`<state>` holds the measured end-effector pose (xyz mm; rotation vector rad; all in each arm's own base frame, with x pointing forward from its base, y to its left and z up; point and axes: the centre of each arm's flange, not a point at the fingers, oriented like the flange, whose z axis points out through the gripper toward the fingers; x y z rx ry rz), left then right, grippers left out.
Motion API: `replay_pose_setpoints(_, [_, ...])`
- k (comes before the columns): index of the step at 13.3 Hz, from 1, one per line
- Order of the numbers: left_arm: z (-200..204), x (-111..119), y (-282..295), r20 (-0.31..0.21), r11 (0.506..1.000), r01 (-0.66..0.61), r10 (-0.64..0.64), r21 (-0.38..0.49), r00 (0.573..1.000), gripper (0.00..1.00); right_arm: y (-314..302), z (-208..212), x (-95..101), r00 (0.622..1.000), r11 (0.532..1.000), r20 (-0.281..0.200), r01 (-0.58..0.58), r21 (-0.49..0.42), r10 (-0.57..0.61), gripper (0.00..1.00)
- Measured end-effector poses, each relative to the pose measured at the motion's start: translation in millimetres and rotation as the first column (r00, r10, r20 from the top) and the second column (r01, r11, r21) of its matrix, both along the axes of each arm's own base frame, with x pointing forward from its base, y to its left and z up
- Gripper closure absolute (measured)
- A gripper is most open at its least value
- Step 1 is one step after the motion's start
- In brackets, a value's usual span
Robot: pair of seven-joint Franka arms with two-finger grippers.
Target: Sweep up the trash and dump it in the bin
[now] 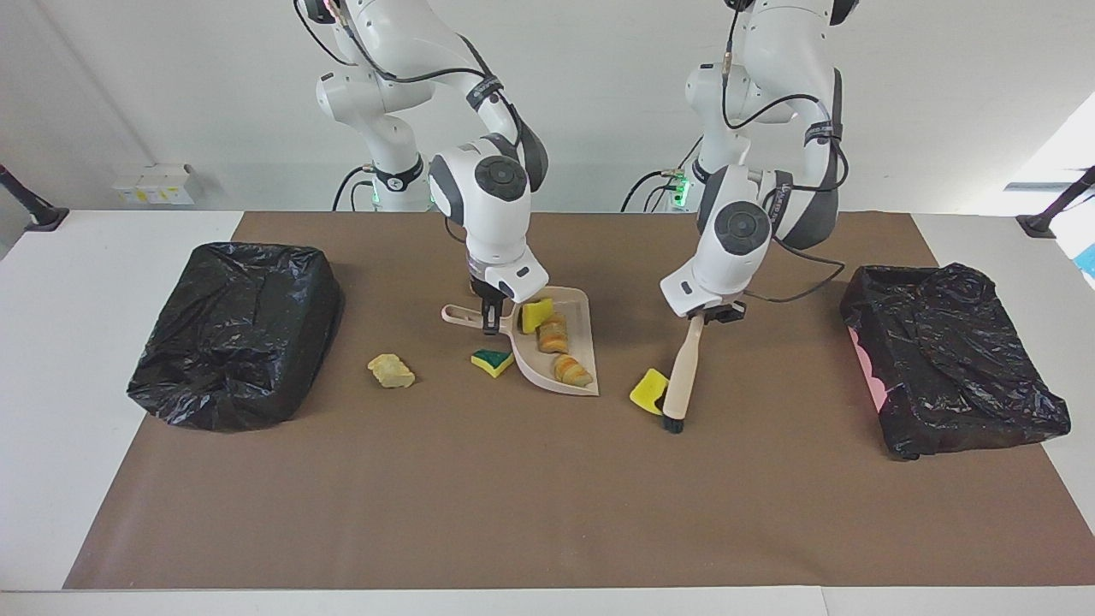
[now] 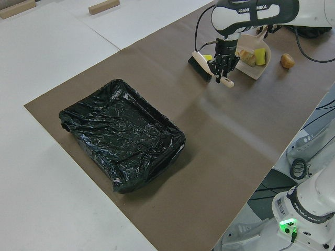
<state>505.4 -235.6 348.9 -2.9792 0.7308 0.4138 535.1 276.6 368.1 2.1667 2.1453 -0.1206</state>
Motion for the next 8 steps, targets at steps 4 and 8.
replay_pose_setpoints(4, [2, -47, -53, -0.048, 0.998, -0.026, 0.023, -0.054, 0.999, 0.73, 0, 0, 0.0, 1.000, 1.000, 0.000, 0.000, 0.000, 0.000, 0.69])
replay_pose_setpoints(8, [8, -83, -101, -0.045, 0.989, -0.140, 0.138, -0.044, 0.989, 0.73, 0, 0, -0.3, 1.000, 1.000, -0.003, 0.001, -0.002, -0.001, 0.69])
